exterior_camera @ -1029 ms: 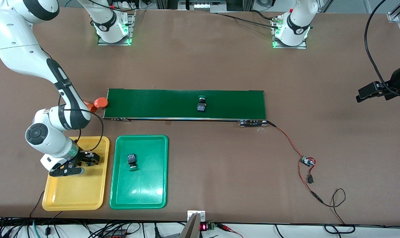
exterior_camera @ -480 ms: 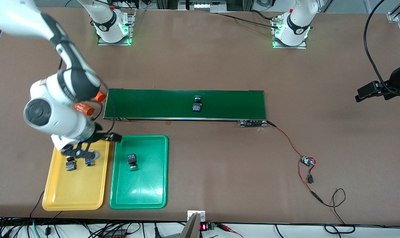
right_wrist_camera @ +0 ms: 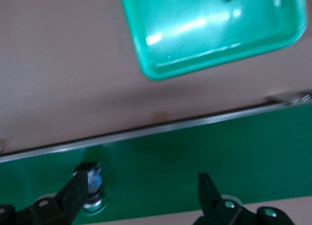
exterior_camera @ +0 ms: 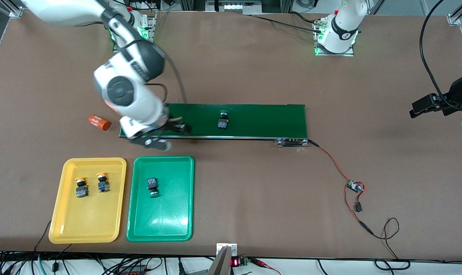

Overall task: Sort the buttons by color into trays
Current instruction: 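Move the right gripper to the blue button on the belt and grasp it, then carry the blue button over the green tray with the right gripper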

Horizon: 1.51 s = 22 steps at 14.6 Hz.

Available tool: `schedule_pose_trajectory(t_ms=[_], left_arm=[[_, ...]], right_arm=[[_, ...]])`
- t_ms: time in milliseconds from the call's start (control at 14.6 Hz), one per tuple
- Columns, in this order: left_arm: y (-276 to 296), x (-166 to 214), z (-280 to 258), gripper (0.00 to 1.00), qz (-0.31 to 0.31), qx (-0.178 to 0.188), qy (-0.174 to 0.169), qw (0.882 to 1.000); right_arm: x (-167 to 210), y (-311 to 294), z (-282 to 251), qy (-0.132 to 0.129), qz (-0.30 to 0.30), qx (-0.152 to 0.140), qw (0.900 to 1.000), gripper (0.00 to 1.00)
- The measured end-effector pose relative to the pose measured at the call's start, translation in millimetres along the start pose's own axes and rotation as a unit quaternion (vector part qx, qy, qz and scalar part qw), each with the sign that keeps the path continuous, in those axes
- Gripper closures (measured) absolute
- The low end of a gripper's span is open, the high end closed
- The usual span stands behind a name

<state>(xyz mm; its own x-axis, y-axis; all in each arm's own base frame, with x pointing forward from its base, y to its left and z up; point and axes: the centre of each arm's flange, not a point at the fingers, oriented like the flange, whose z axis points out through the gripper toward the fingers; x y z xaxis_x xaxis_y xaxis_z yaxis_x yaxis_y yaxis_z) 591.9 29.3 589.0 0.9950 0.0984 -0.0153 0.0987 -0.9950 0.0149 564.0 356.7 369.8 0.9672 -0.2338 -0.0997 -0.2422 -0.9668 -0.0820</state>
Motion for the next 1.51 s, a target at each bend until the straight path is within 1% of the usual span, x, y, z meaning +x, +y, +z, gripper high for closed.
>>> schedule_pose_trajectory(t_ms=[137,343,549,823,1166,1235,1303,1372,1509], left_arm=[[-0.6,0.0,0.0,0.00,-0.001,0.000,0.000,1.000],[-1.1,0.1,0.0,0.00,-0.001,0.000,0.000,1.000],[-2.2,0.1,0.0,0.00,-0.002,0.000,0.000,1.000],[-2.9,0.1,0.0,0.00,-0.002,0.000,0.000,1.000],[-3.2,0.2,0.0,0.00,-0.003,0.000,0.000,1.000],[-3.3,0.2,0.0,0.00,-0.003,0.000,0.000,1.000],[-3.3,0.2,0.0,0.00,-0.003,0.000,0.000,1.000],[-3.3,0.2,0.0,0.00,-0.003,0.000,0.000,1.000],[-3.4,0.2,0.0,0.00,-0.003,0.000,0.000,1.000]], right_arm=[[-35.5,-25.7,22.7,0.012,-0.009,-0.001,1.000,0.00],[-63.9,-28.7,63.4,0.028,-0.019,-0.006,0.999,0.00],[-71.0,-23.6,81.0,0.028,-0.019,-0.009,0.999,0.00],[-74.9,-30.3,101.4,0.050,-0.005,-0.006,0.999,0.00],[-69.4,-29.6,144.6,0.054,0.002,-0.003,0.999,0.00],[-67.5,-28.5,150.7,0.056,0.002,-0.003,0.998,0.07],[-66.4,-27.7,154.4,0.060,-0.001,-0.005,0.998,0.07],[-65.8,-27.4,155.0,0.062,-0.003,-0.006,0.998,0.14],[-63.1,-30.2,148.8,0.068,-0.004,-0.002,0.998,0.34]])
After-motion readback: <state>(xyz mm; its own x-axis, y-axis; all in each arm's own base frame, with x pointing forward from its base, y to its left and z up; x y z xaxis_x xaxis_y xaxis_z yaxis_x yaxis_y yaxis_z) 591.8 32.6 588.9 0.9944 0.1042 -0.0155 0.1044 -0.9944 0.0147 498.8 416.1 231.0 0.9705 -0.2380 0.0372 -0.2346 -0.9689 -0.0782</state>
